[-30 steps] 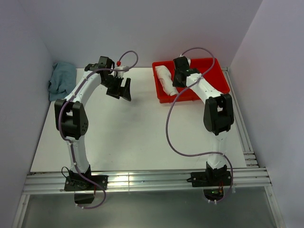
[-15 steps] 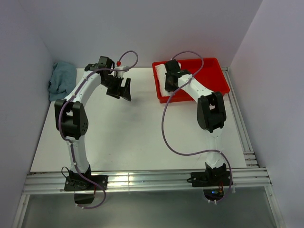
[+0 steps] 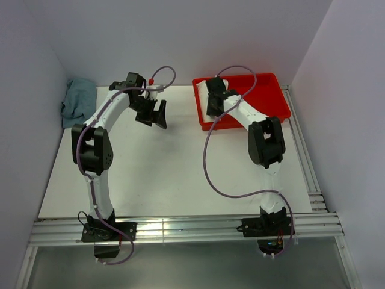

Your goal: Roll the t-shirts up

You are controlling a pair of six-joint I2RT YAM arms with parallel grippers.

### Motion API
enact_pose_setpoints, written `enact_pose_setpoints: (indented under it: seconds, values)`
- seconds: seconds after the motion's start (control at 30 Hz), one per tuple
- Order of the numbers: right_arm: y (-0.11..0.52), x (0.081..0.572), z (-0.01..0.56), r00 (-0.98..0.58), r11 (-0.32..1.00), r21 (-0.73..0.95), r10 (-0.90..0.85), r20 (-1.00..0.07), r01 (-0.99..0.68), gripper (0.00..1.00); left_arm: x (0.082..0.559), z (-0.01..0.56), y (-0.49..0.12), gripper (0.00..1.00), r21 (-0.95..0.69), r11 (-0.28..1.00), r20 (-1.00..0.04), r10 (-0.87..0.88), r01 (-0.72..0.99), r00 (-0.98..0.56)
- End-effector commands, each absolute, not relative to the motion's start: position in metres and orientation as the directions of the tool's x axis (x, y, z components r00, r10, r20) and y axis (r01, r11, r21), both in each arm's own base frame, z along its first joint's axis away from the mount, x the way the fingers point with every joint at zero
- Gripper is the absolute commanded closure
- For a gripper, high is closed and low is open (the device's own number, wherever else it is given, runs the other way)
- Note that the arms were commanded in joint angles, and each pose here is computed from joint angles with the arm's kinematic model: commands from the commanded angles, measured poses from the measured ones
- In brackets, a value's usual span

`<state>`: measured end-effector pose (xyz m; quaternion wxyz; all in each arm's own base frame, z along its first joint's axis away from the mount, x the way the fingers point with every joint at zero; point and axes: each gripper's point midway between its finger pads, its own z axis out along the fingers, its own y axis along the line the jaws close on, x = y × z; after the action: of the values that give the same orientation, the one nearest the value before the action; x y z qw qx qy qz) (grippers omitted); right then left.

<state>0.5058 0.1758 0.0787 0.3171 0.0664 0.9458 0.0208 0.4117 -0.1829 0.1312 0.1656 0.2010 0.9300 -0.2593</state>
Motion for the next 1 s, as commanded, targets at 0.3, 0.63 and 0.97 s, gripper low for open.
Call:
enact_pose_setpoints:
  seconds: [0.3,0.63,0.97]
  values:
    - [0.171,0.485,0.193,-0.624,0.963,0.234,0.264,-0.735,0.132,0.57,0.425,0.185,-0.177,0.03,-0.393,0.757,-0.552,0.259,0.522,-0.792]
    - [0.210,0.403,0.115,-0.745,0.948,0.305,0.269,-0.611,0.092,0.60,0.405,0.187,-0.147,0.05,-0.410,0.768,-0.554,0.218,0.491,-0.803]
    - [0.219,0.449,0.079,-0.767,0.943,0.309,0.290,-0.572,0.126,0.60,0.363,0.202,-0.092,0.05,-0.337,0.825,-0.613,0.173,0.453,-0.771]
